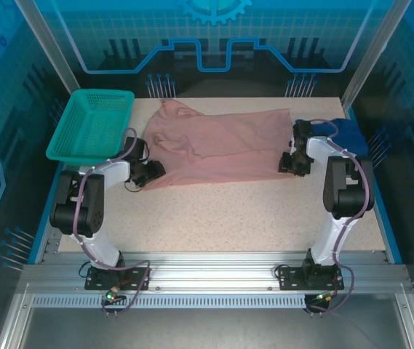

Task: Fold the inside-out t-shirt

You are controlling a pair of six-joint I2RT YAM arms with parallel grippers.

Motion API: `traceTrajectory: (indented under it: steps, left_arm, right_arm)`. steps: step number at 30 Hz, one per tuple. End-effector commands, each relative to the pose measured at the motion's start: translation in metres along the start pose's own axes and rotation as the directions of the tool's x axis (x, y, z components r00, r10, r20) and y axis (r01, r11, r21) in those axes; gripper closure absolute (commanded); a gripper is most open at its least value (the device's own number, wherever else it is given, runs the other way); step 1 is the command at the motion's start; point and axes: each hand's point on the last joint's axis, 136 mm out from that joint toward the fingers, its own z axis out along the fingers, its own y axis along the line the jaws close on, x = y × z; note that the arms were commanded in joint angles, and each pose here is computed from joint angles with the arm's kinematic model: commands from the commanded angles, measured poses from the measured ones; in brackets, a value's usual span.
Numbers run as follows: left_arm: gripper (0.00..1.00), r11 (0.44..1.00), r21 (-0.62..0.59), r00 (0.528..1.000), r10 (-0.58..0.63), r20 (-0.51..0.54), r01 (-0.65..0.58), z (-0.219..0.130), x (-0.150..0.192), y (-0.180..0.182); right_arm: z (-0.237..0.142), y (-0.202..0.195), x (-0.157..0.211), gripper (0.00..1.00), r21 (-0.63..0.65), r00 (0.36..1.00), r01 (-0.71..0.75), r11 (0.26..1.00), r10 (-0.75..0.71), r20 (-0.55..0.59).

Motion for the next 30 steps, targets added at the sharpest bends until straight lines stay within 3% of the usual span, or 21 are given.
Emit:
traceTrajectory:
  steps: [1,8,13,16,19,21,30]
  left_arm:
    - [0.44,1.0,-0.016,1.0,-0.019,-0.002,0.019,-0.007,0.018,0.013]
    - [0.44,0.997,-0.01,0.995,-0.083,-0.054,0.082,-0.018,0.073,0.035]
    - [0.44,0.993,-0.008,0.992,-0.12,-0.037,0.119,-0.035,0.093,0.043]
    - [0.42,0.993,0.05,0.993,-0.112,0.04,0.11,-0.051,0.073,0.027]
    - [0.41,0.994,0.081,0.989,-0.084,0.119,0.074,-0.06,0.038,0.006]
    - [0.41,0.992,0.115,0.989,-0.07,0.128,0.055,-0.06,0.016,-0.014]
    - [0.41,0.985,0.153,0.994,0.068,0.085,-0.08,-0.009,-0.036,-0.092]
  right_arm:
    - [0.008,-0.021,0.035,0.57,0.093,0.993,0.025,0.995,-0.013,-0.12]
    - [-0.004,-0.039,0.082,0.58,0.164,0.986,0.018,0.986,0.01,-0.166]
    - [-0.023,-0.041,0.103,0.6,0.159,0.993,-0.034,0.987,0.052,-0.106]
    - [-0.05,-0.014,0.087,0.58,0.068,0.999,0.013,0.998,-0.015,0.038]
    - [-0.079,0.058,0.061,0.54,-0.151,0.966,0.178,0.972,-0.144,0.214]
    - [-0.086,0.093,0.048,0.53,-0.218,0.944,0.242,0.945,-0.178,0.277]
    - [-0.023,0.056,0.011,0.55,-0.084,0.993,0.096,0.992,-0.089,0.079]
